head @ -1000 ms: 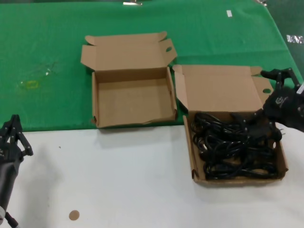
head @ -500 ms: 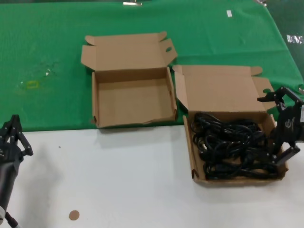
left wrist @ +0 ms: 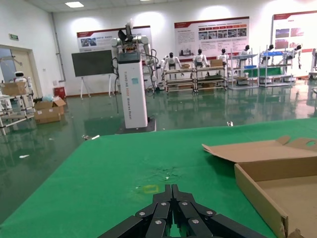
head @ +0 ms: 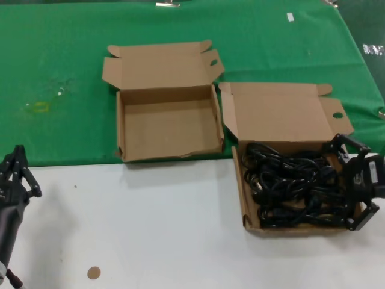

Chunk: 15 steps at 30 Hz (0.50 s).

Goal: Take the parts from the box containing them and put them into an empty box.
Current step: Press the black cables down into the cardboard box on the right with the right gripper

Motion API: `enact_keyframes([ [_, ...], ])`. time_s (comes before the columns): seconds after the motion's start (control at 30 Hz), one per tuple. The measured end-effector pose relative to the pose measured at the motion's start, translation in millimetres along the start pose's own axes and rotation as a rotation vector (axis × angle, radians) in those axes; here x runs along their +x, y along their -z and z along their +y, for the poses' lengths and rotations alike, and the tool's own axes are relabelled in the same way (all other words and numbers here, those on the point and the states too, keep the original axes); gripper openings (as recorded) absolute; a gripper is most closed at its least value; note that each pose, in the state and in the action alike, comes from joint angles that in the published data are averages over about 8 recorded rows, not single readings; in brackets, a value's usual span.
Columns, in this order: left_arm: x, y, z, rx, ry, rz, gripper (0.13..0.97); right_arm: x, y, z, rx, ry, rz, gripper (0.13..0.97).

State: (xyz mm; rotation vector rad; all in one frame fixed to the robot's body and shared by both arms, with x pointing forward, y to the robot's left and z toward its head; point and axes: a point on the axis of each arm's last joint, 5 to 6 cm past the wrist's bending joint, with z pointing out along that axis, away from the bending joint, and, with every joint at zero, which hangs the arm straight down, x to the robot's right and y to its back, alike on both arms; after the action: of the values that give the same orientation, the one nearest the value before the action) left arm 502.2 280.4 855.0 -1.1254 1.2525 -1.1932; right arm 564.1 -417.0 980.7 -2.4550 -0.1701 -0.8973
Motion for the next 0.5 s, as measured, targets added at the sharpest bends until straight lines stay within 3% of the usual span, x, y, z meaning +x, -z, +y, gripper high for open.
enact_keyframes([
  [0.5, 0.0, 0.0, 0.0, 0.0, -0.001, 0.0, 0.152, 13.5, -28.7, 2.5, -0.012, 0.071, 0.014, 0.957],
])
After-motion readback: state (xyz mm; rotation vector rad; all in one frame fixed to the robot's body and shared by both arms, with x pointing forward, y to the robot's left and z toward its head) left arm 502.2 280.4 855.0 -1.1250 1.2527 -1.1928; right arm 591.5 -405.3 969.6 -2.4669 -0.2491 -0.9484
